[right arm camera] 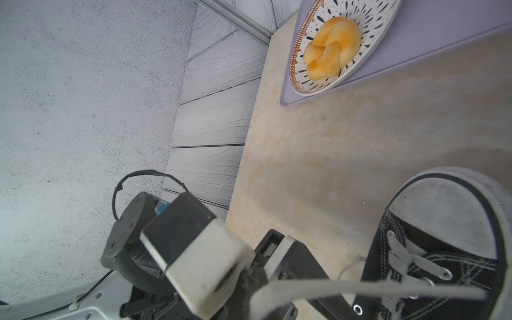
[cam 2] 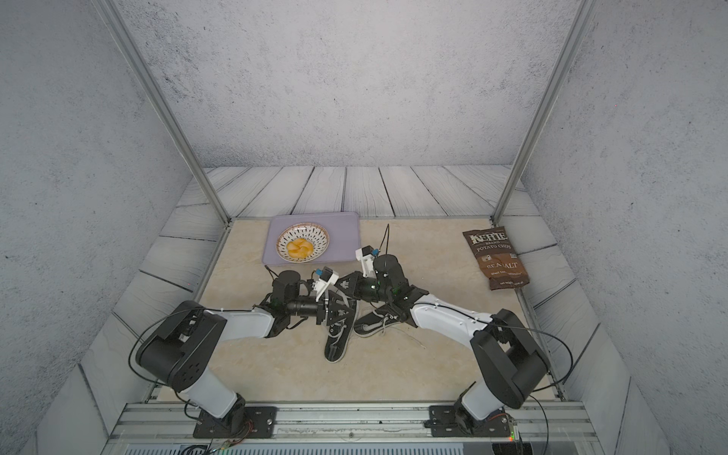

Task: Tie the shoes
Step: Cross the shoelace with the shoelace.

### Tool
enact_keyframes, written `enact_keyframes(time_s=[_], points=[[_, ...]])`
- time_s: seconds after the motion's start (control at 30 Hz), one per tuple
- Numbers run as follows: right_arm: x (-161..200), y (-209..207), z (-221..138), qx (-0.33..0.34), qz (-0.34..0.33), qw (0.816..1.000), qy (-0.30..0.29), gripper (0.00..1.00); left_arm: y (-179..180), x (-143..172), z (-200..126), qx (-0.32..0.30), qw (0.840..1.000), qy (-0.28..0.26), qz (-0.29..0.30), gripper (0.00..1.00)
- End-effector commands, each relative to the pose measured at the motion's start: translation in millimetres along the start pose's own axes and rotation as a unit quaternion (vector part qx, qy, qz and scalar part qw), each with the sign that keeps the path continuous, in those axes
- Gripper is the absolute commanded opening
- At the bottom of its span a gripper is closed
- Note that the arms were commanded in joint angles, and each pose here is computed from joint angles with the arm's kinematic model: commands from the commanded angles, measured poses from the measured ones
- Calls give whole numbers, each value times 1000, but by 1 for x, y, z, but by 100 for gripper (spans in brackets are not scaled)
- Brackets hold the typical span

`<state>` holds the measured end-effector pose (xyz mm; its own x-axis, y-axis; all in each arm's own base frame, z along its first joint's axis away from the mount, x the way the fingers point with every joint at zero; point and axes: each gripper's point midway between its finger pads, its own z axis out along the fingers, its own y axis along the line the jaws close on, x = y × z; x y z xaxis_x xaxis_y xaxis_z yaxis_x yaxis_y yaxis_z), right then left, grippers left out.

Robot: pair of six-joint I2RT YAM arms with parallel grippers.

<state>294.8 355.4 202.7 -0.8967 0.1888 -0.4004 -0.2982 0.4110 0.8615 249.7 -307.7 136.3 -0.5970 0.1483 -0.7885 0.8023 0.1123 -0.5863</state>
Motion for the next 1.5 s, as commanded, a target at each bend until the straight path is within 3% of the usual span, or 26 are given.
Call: enact_keyframes(time_s=[0.0,0.17,0.47,0.7,1.03,1.27,1.47], points=[[-20,27,-13,-21,-34,999,-24,0,-14,6,7,46,999,17,15,60],[-34,26,-20,-19,-39,998,-39,0,-11,16,8,48,998,30,0,55],[-56,24,-34,-18,-36,997,-62,0,-9,28,10,49,998,48,-14,32],[-52,15,-43,1,-35,997,-69,0,-2,16,4,-6,1000,17,23,39],[-55,25,-45,-15,-31,997,-70,0,1,21,19,27,998,50,8,52],[-55,23,-45,-13,-23,997,-71,0,8,21,23,16,999,45,15,52],[-56,-2,-42,17,-17,997,-75,0,8,19,16,0,1000,26,15,16]])
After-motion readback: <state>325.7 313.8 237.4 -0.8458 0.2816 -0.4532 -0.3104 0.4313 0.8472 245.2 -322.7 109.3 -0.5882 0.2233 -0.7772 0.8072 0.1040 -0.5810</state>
